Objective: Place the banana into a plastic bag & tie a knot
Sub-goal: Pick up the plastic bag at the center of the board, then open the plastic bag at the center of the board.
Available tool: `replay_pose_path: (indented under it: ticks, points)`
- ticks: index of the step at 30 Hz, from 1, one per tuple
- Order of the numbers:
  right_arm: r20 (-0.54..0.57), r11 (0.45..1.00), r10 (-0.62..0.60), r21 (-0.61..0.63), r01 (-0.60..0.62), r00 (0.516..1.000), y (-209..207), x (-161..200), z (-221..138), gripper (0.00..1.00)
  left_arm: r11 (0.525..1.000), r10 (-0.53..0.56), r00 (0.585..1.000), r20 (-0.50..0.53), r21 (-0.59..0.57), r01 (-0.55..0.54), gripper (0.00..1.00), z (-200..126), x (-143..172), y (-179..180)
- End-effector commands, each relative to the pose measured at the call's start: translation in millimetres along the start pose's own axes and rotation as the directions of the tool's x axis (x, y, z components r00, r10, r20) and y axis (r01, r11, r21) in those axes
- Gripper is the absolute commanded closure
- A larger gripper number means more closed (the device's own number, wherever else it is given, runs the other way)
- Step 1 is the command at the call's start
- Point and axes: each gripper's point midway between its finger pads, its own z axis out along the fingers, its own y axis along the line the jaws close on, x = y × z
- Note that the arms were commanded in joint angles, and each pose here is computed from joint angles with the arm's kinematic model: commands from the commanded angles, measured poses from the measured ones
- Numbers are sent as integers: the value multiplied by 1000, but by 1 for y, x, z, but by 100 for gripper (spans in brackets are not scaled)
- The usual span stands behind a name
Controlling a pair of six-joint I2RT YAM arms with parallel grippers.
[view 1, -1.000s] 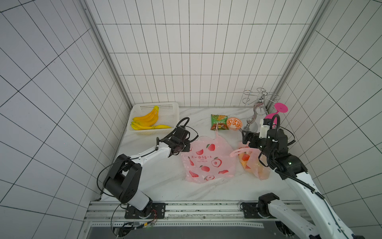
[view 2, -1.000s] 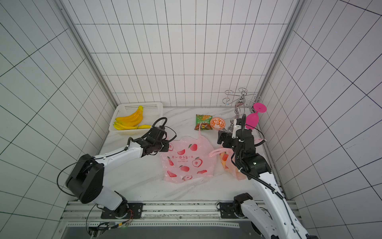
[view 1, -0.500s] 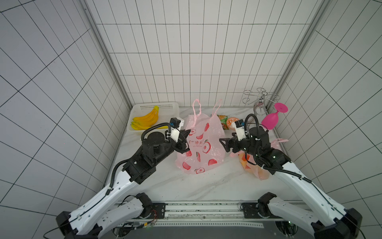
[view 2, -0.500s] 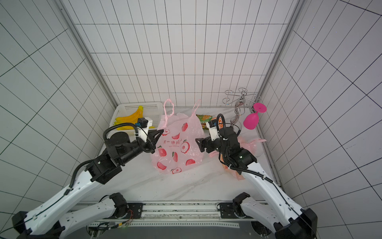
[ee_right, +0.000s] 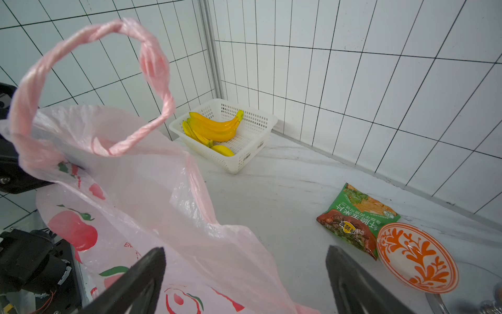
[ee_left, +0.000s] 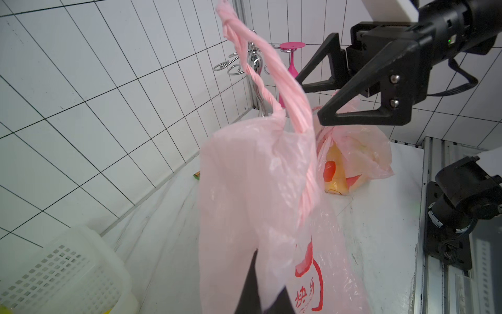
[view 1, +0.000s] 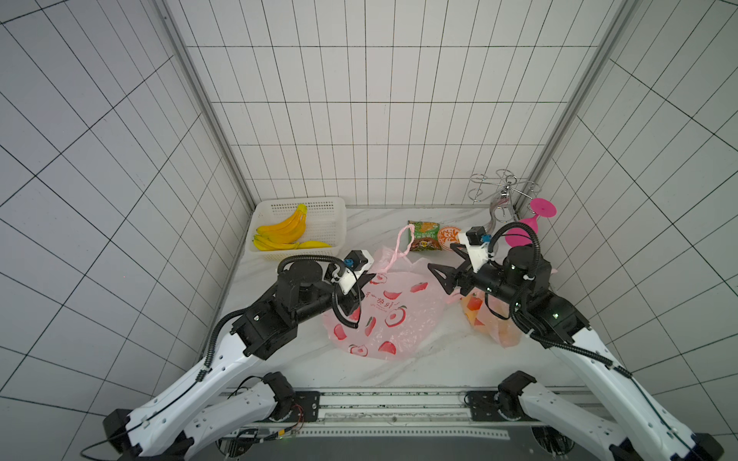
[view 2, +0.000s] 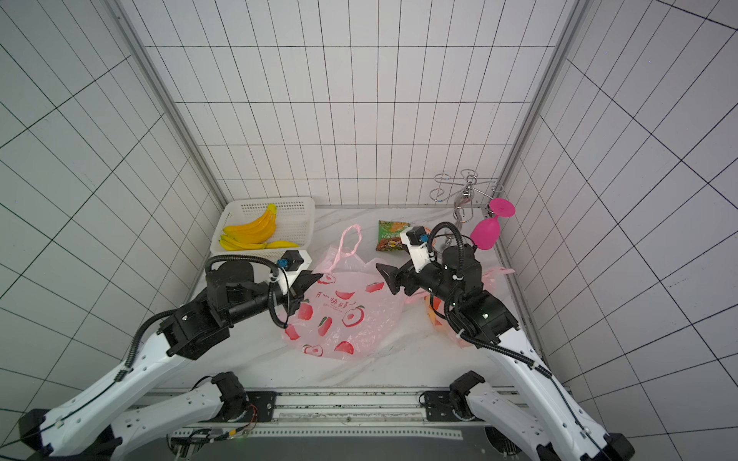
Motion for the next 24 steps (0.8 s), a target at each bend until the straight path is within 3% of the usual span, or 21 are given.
replay_pose_path:
  ticks: [1, 6, 14, 20, 23, 24]
  points:
    - [44, 994, -69, -76, 72, 997, 17, -24, -6, 7, 995, 76, 996, 43, 60, -79, 100, -9, -10, -16]
    - [10, 991, -78, -111, 78, 997, 22, -9, 6, 8, 987, 103, 992, 75, 114, -112, 100, -16, -13, -30]
    - [30, 974, -112, -195, 115, 993, 45, -16, 17, 9, 980, 115, 989, 92, 151, -128, 100, -18, -13, -39]
    - [-18, 968, -116, -228, 109, 993, 52, 6, 30, 14, 980, 120, 987, 104, 146, -134, 100, -20, -15, -39]
    - [-44, 975, -105, -202, 94, 994, 47, 15, 35, 33, 983, 117, 986, 116, 131, -132, 100, -22, -17, -38]
    - [-56, 977, -106, -193, 94, 993, 46, 18, 36, 45, 985, 116, 986, 123, 110, -130, 100, -22, -18, -34]
